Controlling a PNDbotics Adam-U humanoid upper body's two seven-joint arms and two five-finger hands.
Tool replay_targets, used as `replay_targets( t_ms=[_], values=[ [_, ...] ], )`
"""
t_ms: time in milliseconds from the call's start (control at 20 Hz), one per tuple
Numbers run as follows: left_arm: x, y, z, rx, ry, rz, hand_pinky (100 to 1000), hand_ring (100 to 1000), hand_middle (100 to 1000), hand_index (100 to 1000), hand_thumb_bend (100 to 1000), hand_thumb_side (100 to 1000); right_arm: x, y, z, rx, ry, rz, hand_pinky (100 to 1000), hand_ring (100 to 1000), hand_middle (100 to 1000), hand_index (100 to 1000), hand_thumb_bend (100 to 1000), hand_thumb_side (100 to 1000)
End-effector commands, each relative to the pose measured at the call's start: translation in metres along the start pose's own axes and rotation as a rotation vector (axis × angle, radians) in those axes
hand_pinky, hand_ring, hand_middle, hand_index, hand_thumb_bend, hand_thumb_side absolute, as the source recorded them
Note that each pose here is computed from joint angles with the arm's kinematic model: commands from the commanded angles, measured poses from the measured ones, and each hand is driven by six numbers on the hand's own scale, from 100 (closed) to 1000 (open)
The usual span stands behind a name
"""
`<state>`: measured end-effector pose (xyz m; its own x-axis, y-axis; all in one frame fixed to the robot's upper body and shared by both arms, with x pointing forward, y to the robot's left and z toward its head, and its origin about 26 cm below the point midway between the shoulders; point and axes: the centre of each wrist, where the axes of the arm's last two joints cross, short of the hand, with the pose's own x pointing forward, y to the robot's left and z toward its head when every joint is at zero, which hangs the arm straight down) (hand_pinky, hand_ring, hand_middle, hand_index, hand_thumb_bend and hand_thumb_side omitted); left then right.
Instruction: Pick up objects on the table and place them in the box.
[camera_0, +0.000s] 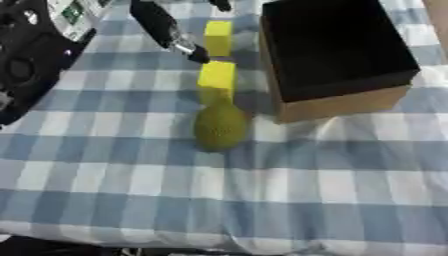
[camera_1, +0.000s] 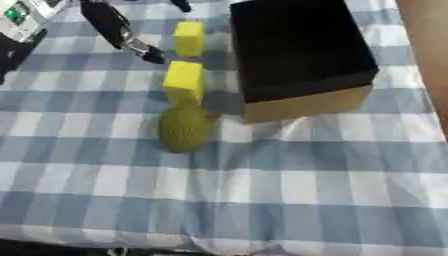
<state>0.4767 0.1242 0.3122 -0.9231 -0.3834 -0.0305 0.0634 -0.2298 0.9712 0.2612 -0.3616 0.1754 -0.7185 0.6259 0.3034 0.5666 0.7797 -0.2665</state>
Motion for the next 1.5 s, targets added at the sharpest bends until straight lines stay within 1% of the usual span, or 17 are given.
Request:
replay_targets(
  t_ms=[50,900,1350,1500],
  values=[
    [0.0,0.008,0.005,-0.3,-0.217,-0.236,944,884,812,911,594,675,0.001,-0.006,-0.006,0.005,-0.019,0.011,891,980,460,868,100,470],
    [-0.003,-0.006,0.002,-0.339,-0.22,-0.238,944,884,814,913,609,681,0.001,-0.006,-0.004,0.007,-0.008,0.009,891,983,460,868,100,470],
    [-0.006,-0.012,0.0,-0.371,-0.177,-0.233,949,889,821,916,641,671,0.001,-0.005,-0.004,0.006,-0.006,0.008,891,987,458,869,100,470],
    [-0.007,-0.015,-0.001,-0.383,-0.164,-0.23,948,889,819,914,636,660,0.001,-0.005,-0.004,0.007,-0.004,0.007,891,987,458,869,100,470]
  ],
)
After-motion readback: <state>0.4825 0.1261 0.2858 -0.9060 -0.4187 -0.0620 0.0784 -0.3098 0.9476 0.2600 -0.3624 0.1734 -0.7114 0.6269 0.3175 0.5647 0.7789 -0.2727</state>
